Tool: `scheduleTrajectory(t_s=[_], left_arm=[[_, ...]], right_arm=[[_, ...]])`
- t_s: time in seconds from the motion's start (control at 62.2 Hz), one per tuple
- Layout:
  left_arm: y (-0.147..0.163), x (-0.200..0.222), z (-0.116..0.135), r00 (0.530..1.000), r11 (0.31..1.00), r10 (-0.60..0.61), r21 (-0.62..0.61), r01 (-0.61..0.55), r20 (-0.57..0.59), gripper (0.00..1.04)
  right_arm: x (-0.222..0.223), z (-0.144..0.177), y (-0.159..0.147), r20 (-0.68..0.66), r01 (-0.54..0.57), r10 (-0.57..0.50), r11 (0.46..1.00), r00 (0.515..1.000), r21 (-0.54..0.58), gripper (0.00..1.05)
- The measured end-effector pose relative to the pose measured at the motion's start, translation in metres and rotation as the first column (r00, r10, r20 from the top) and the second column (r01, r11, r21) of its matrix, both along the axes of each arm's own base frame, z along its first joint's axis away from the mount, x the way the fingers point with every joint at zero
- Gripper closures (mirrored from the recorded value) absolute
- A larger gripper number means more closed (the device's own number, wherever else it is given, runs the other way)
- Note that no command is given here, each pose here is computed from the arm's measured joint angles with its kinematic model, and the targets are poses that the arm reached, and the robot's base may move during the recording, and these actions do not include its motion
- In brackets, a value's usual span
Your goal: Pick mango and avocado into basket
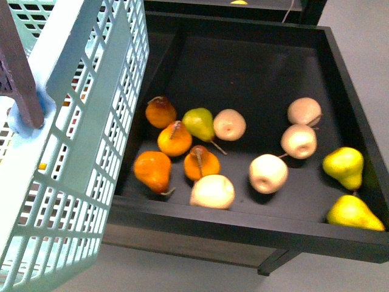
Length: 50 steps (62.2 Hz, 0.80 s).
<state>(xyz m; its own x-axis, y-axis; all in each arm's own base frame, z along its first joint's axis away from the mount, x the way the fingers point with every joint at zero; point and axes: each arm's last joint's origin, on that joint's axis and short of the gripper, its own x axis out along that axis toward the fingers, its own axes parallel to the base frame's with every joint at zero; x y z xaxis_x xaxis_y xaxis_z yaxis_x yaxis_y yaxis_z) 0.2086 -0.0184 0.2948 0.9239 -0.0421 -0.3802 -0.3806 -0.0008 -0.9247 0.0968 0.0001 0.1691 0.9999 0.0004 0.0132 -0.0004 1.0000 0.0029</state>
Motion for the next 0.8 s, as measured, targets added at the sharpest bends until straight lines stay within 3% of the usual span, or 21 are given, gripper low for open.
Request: scheduleTrajectory(t_s=[0.804], left_arm=[[0.0001,0.0000,0.0000,1.000,1.000,0.000,0.001,0.000,0.000,0.89]], right_arm=[[0.0000,0.0000,0.0000,0.000,0.001,-0.001,1.000,1.000,0.000,0.09]])
